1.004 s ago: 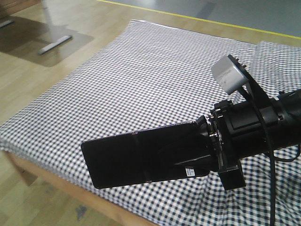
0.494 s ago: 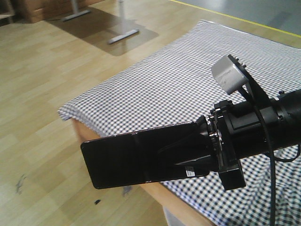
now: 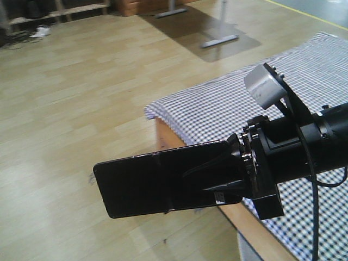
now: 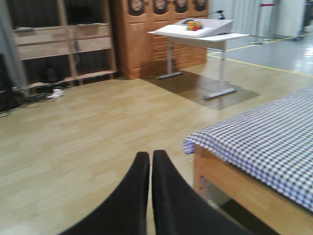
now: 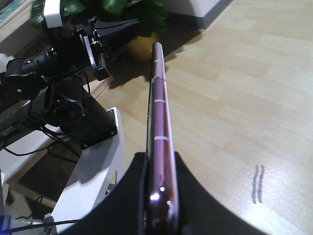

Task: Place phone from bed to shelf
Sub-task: 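Hold the phone in the right gripper while turning away from the bed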

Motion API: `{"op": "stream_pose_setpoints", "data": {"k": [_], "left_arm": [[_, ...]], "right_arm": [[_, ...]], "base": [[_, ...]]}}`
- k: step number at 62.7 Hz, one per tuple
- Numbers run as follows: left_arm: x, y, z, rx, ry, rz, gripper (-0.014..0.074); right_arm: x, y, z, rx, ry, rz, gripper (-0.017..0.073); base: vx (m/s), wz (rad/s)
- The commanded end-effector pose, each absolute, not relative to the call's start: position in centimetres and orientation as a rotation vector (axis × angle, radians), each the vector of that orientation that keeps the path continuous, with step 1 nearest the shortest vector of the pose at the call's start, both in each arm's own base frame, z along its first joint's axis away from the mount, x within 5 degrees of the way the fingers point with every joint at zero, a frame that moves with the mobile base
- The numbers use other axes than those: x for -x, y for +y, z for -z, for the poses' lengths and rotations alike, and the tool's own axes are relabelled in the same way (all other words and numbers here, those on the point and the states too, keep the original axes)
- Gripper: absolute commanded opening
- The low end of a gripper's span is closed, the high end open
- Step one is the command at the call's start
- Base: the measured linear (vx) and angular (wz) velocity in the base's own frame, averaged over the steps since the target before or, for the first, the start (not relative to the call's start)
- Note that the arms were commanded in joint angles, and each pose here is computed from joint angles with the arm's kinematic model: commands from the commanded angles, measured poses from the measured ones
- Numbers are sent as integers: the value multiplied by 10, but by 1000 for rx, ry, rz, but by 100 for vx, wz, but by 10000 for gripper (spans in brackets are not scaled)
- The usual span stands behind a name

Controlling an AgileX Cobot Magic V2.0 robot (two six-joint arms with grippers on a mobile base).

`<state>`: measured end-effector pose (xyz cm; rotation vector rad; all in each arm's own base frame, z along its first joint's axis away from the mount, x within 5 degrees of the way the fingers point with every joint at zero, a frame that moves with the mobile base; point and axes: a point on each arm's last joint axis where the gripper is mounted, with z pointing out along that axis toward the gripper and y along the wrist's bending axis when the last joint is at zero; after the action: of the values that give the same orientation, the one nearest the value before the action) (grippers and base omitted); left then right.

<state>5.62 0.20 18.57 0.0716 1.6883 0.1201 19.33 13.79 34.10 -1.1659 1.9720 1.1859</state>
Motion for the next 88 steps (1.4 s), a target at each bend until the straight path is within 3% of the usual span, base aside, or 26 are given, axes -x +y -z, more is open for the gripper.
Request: {"op": "stream_pose_setpoints", "data": {"k": [1,48,88], "left_arm": [[-55,2,-200,-58,1581,-112,1],[-55,2,-200,-58,1581,-112,1],[-55,2,-200,-58,1581,-112,1]], "right_arm": [[-183,140,-361,1172,1868,-1301,-2],[-183,140,-361,1172,1868,-1301,-2],[-183,140,-361,1171,1867,-1302,-2]], "base": [[-16,63],[-15,58],[-1,10]]}}
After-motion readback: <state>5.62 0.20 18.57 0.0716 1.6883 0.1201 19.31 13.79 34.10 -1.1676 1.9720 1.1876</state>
